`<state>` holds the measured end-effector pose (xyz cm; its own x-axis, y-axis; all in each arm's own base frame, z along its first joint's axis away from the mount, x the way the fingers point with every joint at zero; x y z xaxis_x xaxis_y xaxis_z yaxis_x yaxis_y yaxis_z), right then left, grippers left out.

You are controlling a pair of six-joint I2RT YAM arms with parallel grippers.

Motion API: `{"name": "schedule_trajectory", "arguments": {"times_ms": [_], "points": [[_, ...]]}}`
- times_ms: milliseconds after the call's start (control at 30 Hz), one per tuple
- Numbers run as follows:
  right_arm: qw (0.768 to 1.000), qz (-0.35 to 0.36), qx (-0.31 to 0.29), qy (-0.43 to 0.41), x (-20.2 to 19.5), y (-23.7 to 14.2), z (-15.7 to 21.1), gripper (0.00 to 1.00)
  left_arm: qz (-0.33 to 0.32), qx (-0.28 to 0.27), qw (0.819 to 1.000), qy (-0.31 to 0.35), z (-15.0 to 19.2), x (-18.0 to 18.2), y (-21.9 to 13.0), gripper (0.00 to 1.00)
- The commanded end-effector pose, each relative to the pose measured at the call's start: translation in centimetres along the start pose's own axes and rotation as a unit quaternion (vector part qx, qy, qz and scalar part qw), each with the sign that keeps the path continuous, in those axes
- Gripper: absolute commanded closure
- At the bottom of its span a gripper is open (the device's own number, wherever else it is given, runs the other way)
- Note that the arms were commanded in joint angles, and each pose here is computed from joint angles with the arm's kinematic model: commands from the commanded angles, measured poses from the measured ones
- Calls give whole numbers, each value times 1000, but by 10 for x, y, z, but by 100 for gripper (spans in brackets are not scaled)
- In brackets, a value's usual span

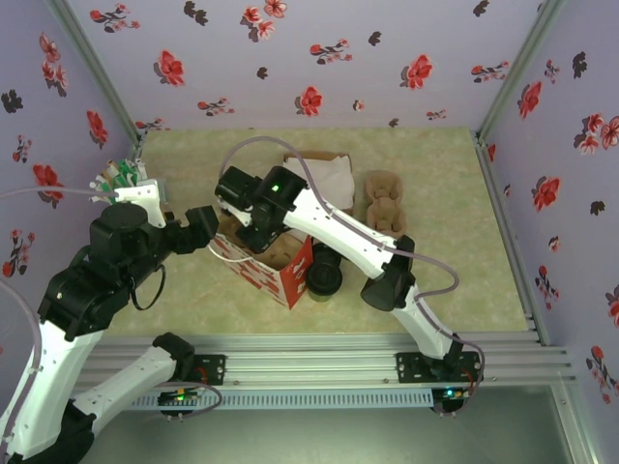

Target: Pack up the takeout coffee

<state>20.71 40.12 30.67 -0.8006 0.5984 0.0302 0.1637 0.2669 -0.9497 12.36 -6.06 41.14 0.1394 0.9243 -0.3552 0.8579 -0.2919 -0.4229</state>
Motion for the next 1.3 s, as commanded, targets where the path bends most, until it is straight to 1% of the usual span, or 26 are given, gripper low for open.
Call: {"name": "schedule_trajectory", "arguments": {"times_ms": [0, 400, 667, 933, 1067, 1133, 1267], "points": [[1000, 13, 23, -15, 1, 9, 4, 73, -3, -15, 1000, -13, -2, 2, -2, 7], [997, 22, 74, -18, 1, 54, 7, 73, -2, -17, 1000, -13, -1, 3, -5, 7], [996, 10, 88, -9, 5, 87, 7, 73, -4, -18, 1000, -12, 1, 5, -6, 7], [993, 16, 115, -3, 5, 127, 13, 71, -4, -19, 1000, -12, 1, 5, -8, 7], [993, 21, 119, -1, 4, 132, 14, 63, -4, -19, 1000, -12, 1, 5, -8, 7], [993, 20, 115, 0, 4, 130, 13, 58, -3, -20, 1000, -13, 1, 5, -8, 7], [995, 21, 100, 4, 4, 117, 7, 52, -3, -19, 1000, -12, 1, 5, -8, 7]]}}
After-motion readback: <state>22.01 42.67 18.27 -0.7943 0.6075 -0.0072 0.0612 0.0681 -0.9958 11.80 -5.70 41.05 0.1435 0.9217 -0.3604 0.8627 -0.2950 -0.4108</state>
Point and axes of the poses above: each hand's point on the last joint's axis, 136 mm out from that joint toward the fingers, its own y axis out along the fingers, its own x axis along the line the jaws close on, z = x × y, the point moved 10 cm from there along -y, back along the fingers, and after that the axes turned 1 degree about y, right-handed, at the moved point
